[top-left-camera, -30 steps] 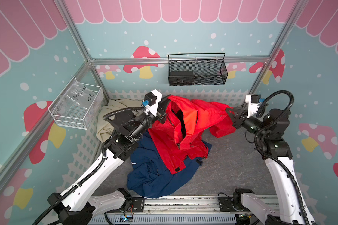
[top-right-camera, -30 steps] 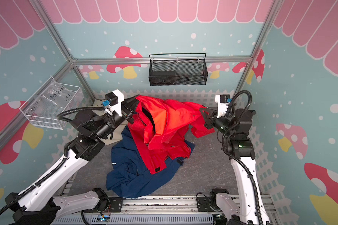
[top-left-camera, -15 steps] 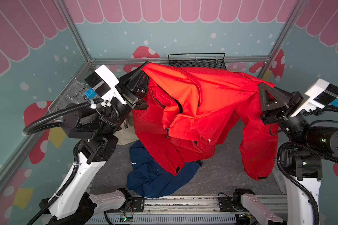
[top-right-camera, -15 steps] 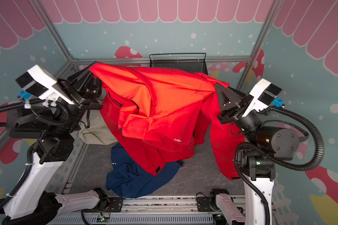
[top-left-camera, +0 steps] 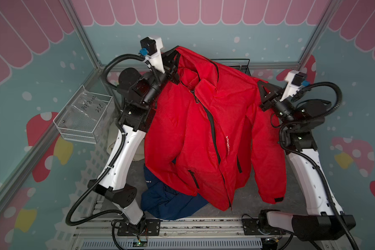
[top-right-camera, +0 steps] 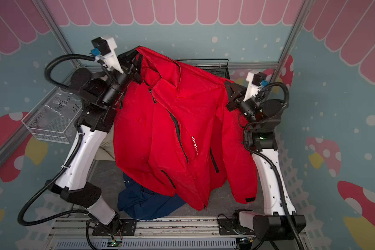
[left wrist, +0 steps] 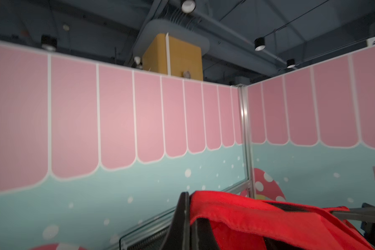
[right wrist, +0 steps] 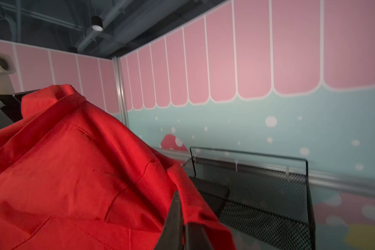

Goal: Unzip the jacket
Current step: Flatten out the jacket.

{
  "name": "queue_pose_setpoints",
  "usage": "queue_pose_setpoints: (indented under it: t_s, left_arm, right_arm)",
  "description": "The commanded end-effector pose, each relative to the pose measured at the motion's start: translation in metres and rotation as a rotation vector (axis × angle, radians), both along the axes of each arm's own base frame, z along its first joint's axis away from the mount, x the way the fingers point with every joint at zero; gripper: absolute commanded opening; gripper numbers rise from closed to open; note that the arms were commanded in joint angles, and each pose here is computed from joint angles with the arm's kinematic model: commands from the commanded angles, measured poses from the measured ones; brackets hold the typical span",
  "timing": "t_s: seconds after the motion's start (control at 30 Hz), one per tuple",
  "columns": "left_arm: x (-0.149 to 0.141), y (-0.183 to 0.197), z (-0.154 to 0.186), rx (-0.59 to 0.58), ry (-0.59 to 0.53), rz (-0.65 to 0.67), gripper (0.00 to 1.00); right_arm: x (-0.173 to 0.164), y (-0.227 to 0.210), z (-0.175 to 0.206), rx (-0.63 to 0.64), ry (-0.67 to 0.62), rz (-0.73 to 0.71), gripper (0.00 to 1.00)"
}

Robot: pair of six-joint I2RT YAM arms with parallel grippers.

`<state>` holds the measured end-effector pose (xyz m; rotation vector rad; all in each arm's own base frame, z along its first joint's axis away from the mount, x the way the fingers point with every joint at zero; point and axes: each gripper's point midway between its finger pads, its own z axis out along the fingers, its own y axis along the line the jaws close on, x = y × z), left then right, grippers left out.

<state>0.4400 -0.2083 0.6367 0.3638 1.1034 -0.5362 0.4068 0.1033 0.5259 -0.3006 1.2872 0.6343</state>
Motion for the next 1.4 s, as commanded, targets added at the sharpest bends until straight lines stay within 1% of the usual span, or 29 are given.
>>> queue_pose_setpoints:
  t_s: [0.0,0.03,0.07,0.1,0.13,0.17,0.2,0.23,0.27,0.3,0.37,0.4,0.47,0.57,0.63,0.73,0.8,0.87,0.97,1.0,1.07,1.17,1.23,1.27,1.3,1.37]
  left_arm:
    - [0.068,0.015,-0.068,-0.080,0.218,0.017,0.00]
    - [0.086,0.014,-0.094,-0.074,0.274,0.017,0.03]
    - [0.104,0.013,-0.122,-0.066,0.329,0.021,0.17]
    - [0.120,0.014,-0.146,-0.055,0.376,0.028,0.37]
    - [0.131,0.014,-0.163,-0.041,0.409,0.033,0.51]
    - [0.141,0.016,-0.179,-0.027,0.445,0.046,0.64]
    - [0.150,0.018,-0.194,-0.013,0.478,0.060,0.72]
    - [0.155,0.022,-0.202,-0.004,0.502,0.075,0.79]
    - [0.157,0.026,-0.206,0.008,0.519,0.086,0.84]
    - [0.156,0.031,-0.210,0.020,0.542,0.096,0.86]
    - [0.149,0.042,-0.213,0.033,0.578,0.112,0.89]
    - [0.142,0.051,-0.215,0.035,0.597,0.123,0.92]
    - [0.124,0.069,-0.218,0.024,0.640,0.146,0.92]
    - [0.090,0.100,-0.235,-0.033,0.756,0.143,0.92]
    - [0.067,0.120,-0.260,-0.086,0.875,0.145,0.92]
    - [0.034,0.148,-0.306,-0.154,1.083,0.164,0.91]
    - [0.013,0.155,-0.340,-0.147,1.216,0.162,0.91]
    - [-0.004,0.156,-0.369,-0.103,1.317,0.150,0.91]
    - [-0.022,0.146,-0.405,-0.048,1.443,0.076,0.93]
    - [-0.027,0.143,-0.415,-0.041,1.480,0.052,0.99]
    - [-0.031,0.139,-0.430,-0.039,1.529,0.018,0.99]
    - [-0.032,0.133,-0.444,-0.037,1.557,-0.021,0.99]
    - [-0.029,0.128,-0.448,-0.042,1.558,-0.054,0.99]
    - [-0.028,0.125,-0.449,-0.047,1.558,-0.076,0.99]
    - [-0.027,0.121,-0.449,-0.052,1.557,-0.099,0.99]
    - [-0.024,0.116,-0.451,-0.062,1.560,-0.120,0.99]
  right_arm:
    - [0.060,-0.005,-0.096,-0.081,0.203,-0.120,0.00]
    - [0.074,-0.002,-0.117,-0.094,0.249,-0.123,0.00]
    - [0.086,0.002,-0.138,-0.104,0.291,-0.115,0.00]
    - [0.098,0.005,-0.154,-0.110,0.328,-0.108,0.00]
    - [0.108,0.006,-0.166,-0.116,0.353,-0.105,0.00]
    - [0.118,0.008,-0.175,-0.125,0.370,-0.102,0.03]
    - [0.128,0.009,-0.184,-0.135,0.386,-0.104,0.11]
    - [0.137,0.008,-0.190,-0.144,0.399,-0.111,0.25]
    - [0.145,0.008,-0.195,-0.158,0.408,-0.117,0.42]
    - [0.153,0.007,-0.199,-0.174,0.417,-0.126,0.57]
    - [0.162,0.001,-0.202,-0.198,0.443,-0.164,0.72]
    - [0.163,-0.003,-0.201,-0.208,0.446,-0.187,0.75]
    - [0.157,-0.009,-0.197,-0.217,0.440,-0.210,0.81]
    - [0.139,-0.016,-0.201,-0.224,0.476,-0.192,0.82]
    - [0.123,-0.020,-0.213,-0.237,0.520,-0.156,0.82]
    - [0.100,-0.021,-0.240,-0.320,0.602,-0.104,0.82]
    - [0.089,-0.020,-0.260,-0.390,0.663,-0.076,0.82]
    - [0.084,-0.021,-0.277,-0.434,0.709,-0.061,0.83]
    - [0.084,-0.028,-0.302,-0.486,0.760,-0.086,0.90]
    - [0.086,-0.030,-0.311,-0.504,0.773,-0.091,0.93]
    - [0.090,-0.034,-0.328,-0.537,0.802,-0.102,0.94]
    - [0.101,-0.038,-0.348,-0.605,0.822,-0.117,0.98]
    - [0.109,-0.037,-0.359,-0.662,0.822,-0.124,0.98]
    - [0.113,-0.035,-0.358,-0.684,0.805,-0.124,0.98]
    - [0.118,-0.032,-0.374,-0.704,0.823,-0.107,0.98]
    - [0.128,-0.028,-0.382,-0.726,0.812,-0.093,0.98]
